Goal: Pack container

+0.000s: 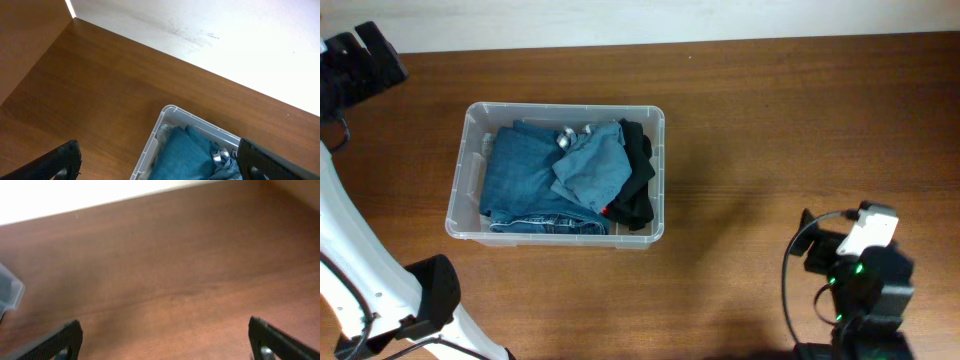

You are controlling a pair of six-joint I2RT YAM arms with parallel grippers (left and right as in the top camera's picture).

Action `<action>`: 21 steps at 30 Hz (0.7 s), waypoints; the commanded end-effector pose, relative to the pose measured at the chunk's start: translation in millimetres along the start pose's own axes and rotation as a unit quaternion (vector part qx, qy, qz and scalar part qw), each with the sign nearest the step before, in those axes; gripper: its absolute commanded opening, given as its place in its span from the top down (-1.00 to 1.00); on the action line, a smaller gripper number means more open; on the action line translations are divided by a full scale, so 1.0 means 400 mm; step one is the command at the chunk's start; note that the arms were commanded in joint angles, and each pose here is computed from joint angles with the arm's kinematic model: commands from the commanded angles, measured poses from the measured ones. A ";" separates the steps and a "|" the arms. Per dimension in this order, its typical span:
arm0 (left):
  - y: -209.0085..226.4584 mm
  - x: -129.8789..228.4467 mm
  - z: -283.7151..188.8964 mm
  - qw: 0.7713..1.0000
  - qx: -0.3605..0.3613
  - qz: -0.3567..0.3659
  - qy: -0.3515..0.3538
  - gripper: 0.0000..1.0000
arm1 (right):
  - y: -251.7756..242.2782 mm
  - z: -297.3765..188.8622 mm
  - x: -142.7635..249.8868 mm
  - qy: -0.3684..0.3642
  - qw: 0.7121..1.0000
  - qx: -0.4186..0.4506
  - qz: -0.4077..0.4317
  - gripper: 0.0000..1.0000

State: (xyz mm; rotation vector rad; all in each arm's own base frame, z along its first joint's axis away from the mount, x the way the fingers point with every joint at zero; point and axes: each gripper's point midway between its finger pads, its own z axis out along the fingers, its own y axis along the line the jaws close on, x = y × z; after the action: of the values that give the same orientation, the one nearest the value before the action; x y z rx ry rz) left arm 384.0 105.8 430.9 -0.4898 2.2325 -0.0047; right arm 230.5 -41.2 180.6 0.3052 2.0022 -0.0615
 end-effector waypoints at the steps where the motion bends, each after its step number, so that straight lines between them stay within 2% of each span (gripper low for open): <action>1: -0.003 -0.001 0.002 1.000 0.001 0.004 0.000 -0.99 | 0.009 0.001 0.054 -0.024 0.999 -0.023 0.019 -0.97; 10: -0.003 -0.001 0.002 1.000 0.001 0.004 0.000 -0.99 | 0.003 0.018 0.124 -0.048 0.998 -0.030 0.020 -0.97; 14: -0.003 -0.001 0.002 1.000 0.001 0.004 -0.001 -0.99 | -0.001 0.036 0.159 -0.037 0.999 -0.028 0.020 -0.97; 21: -0.003 -0.001 0.002 1.000 0.001 0.004 0.000 -0.99 | 0.000 0.035 0.155 -0.040 0.999 -0.029 0.020 -0.97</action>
State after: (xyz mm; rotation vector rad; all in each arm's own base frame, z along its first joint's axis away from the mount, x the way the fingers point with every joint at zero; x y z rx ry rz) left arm 384.0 105.8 430.9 -0.4898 2.2325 -0.0047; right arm 217.5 -31.6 119.6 0.2914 1.9228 0.0016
